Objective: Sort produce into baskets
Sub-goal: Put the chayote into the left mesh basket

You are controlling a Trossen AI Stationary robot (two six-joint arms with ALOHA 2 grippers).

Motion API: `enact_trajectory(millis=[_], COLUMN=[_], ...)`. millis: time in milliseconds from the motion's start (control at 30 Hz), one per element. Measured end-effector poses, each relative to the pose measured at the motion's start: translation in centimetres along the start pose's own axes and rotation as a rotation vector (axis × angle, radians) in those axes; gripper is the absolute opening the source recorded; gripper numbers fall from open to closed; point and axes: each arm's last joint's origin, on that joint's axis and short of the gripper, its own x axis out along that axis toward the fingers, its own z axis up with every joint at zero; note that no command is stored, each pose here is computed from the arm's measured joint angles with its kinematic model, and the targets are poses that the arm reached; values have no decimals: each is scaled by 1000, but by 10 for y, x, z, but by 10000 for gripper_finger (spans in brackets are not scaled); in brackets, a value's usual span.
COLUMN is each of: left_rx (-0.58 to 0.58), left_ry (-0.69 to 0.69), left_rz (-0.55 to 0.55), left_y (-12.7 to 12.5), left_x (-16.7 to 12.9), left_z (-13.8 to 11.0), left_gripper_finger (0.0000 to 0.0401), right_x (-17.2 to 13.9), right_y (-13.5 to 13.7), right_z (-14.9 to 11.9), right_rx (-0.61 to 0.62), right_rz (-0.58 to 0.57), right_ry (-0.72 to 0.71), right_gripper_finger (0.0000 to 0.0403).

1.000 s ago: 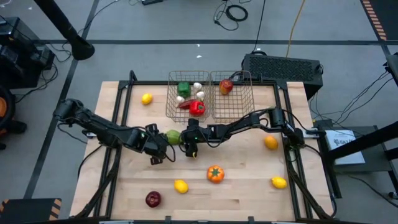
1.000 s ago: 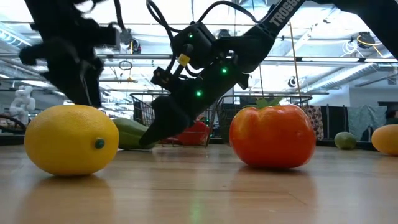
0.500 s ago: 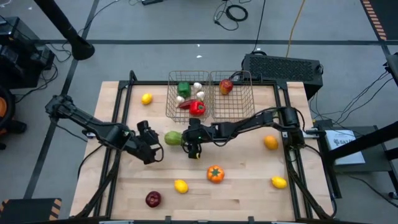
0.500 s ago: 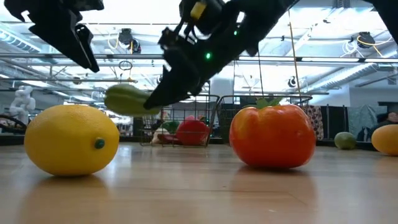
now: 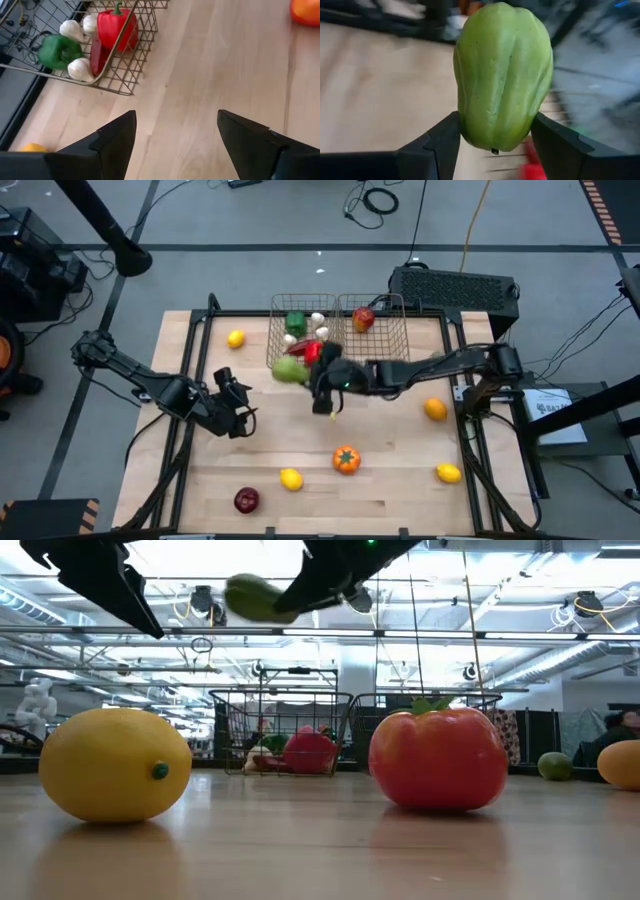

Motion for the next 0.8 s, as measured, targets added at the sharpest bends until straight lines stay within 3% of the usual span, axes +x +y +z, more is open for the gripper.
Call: enact_trajectory(millis=[200,300,500,800], left_rx=[3,3,11,-12], left_ry=[-5,-6,3,31], left_rz=[9,10,14,-6], left_y=[0,0,1,0], left_x=[0,0,0,3], left_z=[0,0,-1,-5], left_gripper_finger=[286,286,286,286], right_x=[16,35,57,60], right_y=[-51,-65,-75,-74], right_z=[-12,-30,-51,-61], right_rx=[47,79,111,82], right_rz=[-136,-107,-46,2], right_ry=[48,103,154,217], right_gripper_finger=[216,218,219,222])
